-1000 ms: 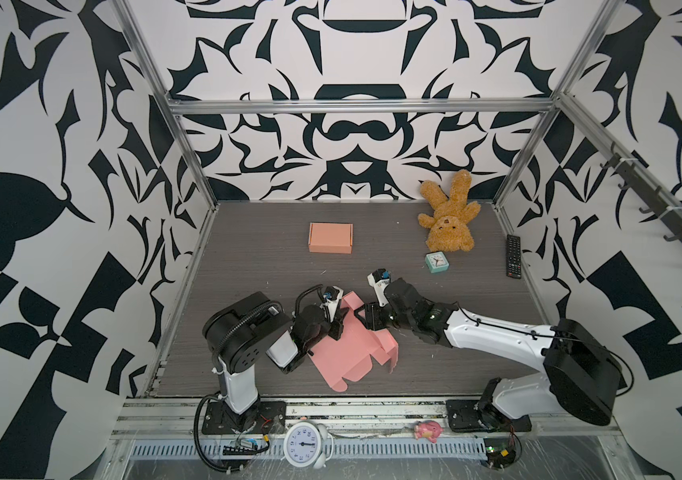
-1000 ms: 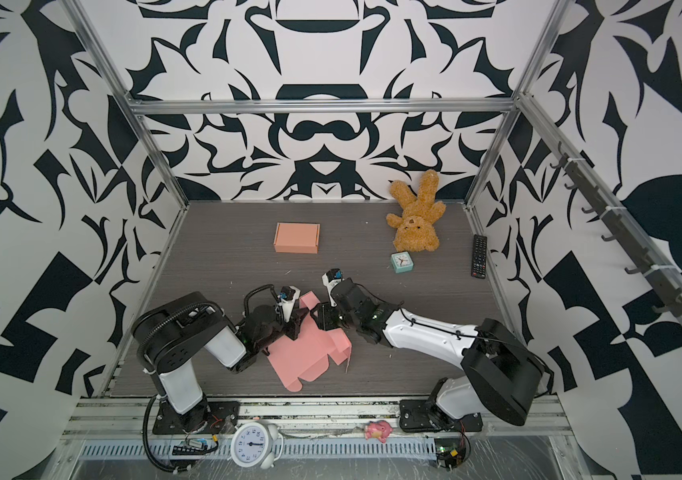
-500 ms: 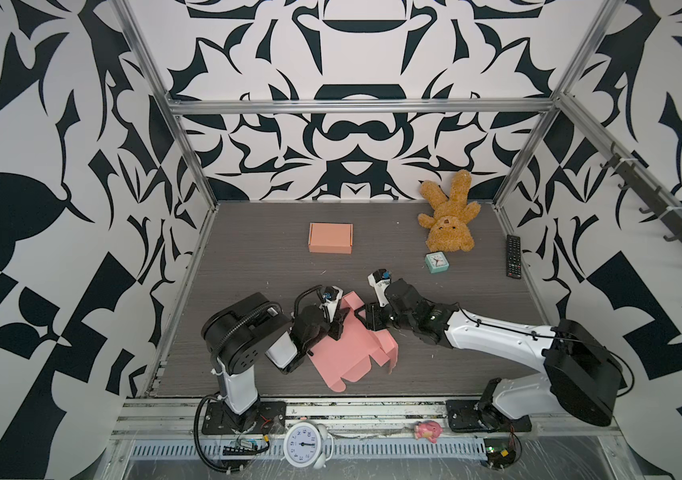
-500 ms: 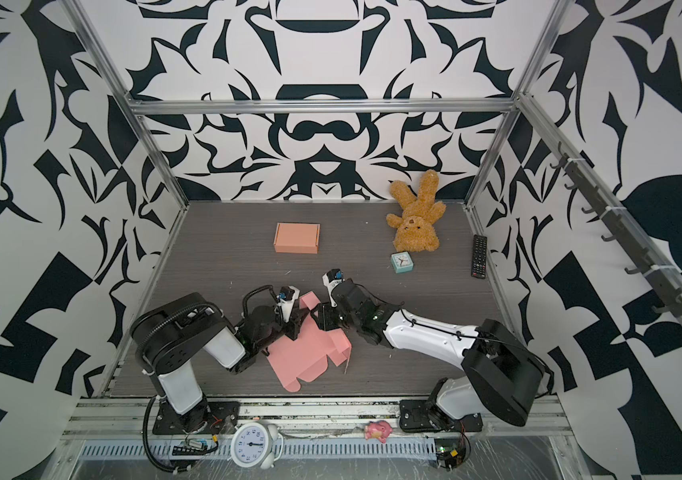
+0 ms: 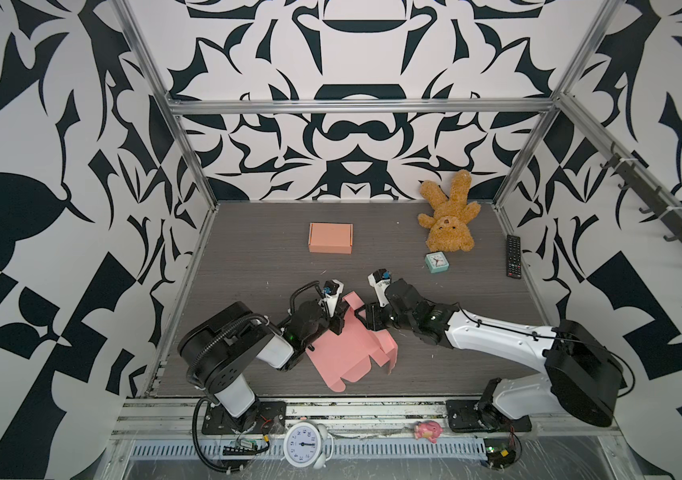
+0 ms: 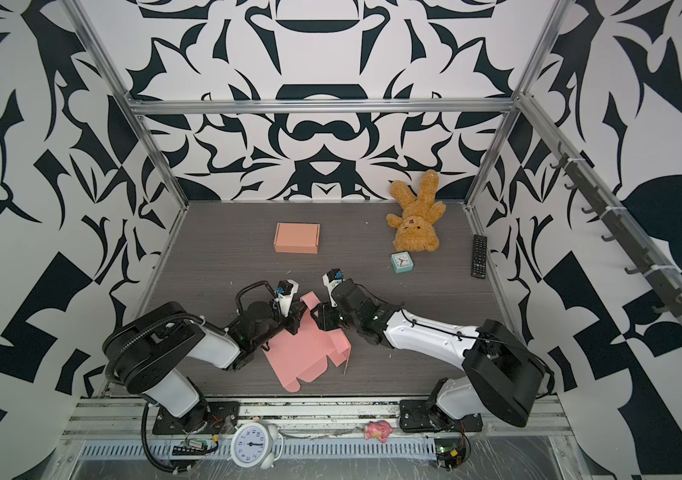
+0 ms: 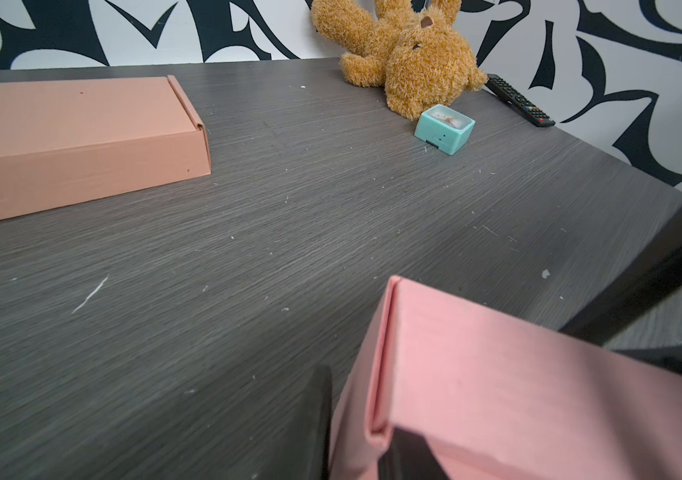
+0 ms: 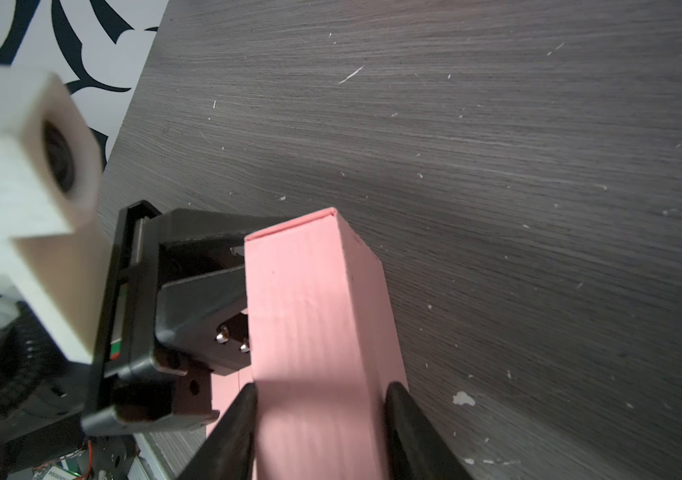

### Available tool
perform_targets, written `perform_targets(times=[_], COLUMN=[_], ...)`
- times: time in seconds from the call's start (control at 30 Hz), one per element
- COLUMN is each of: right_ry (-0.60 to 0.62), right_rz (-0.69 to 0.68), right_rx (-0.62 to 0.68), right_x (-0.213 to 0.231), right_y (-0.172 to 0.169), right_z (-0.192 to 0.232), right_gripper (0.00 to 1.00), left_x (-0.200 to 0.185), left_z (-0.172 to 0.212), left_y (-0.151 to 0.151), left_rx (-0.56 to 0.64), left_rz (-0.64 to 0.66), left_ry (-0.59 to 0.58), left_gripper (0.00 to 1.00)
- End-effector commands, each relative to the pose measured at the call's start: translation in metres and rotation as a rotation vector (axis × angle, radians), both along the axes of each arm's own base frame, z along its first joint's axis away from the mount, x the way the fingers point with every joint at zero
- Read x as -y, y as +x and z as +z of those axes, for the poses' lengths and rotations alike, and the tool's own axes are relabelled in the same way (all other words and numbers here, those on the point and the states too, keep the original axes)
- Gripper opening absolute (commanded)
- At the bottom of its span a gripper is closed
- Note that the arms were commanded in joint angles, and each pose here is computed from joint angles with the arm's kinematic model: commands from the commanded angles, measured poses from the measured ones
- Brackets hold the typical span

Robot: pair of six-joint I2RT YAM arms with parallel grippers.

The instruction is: Fold the paper box

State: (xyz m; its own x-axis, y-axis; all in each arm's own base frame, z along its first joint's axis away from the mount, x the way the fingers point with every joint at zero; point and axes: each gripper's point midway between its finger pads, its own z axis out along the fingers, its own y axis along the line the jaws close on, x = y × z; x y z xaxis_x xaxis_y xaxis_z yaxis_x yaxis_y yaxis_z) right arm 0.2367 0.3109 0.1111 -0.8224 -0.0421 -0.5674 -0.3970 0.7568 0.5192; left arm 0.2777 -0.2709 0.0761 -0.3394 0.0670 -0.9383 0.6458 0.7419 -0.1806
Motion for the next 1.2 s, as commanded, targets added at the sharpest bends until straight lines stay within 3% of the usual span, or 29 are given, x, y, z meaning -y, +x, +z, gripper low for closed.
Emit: perform_targets(times=[0.0, 0.13, 0.4, 0.57, 0.87, 1.03, 1.17], right_ry=[0.026, 0.018, -0.109, -0.162, -0.247, -0.295, -0.326], right_rz=[0.004, 0.003, -0.007, -0.035, -0.051, -0.036, -0.023], right_rx=[0.025, 0.037, 0.142, 0.213, 0.324, 0.330, 0.338], right_x=[-0.003, -0.001, 0.026, 0.053, 0.079, 0.074, 0.068], right_y=[0.000, 0.000, 0.003, -0.003, -0.013, -0.010, -0.006], right_z=[0.015, 0.018, 0.055, 0.081, 0.119, 0.115, 0.113], right_gripper=[0.51, 0.53, 0.63, 0.62, 0.47, 0.25, 0.19], left_x=[0.004, 0.003, -0.004, -0.019, -0.041, -0.044, -0.046], left_z=[-0.006, -0.004, 0.001, 0.000, 0.013, 0.021, 0.022], left_y=[0.001, 0.000, -0.007, 0.000, 0.007, 0.008, 0.006], left_rx=[-0.013, -0.012, -0.041, -0.130, -0.217, -0.240, -0.260], left_rz=[-0.008, -0.009, 0.002, 0.120, 0.270, 0.300, 0.308], left_ry=[0.009, 0.010, -0.004, 0.010, 0.031, 0.022, 0.029], left_gripper=[0.19, 0.17, 0.16, 0.14, 0.14, 0.13, 0.13])
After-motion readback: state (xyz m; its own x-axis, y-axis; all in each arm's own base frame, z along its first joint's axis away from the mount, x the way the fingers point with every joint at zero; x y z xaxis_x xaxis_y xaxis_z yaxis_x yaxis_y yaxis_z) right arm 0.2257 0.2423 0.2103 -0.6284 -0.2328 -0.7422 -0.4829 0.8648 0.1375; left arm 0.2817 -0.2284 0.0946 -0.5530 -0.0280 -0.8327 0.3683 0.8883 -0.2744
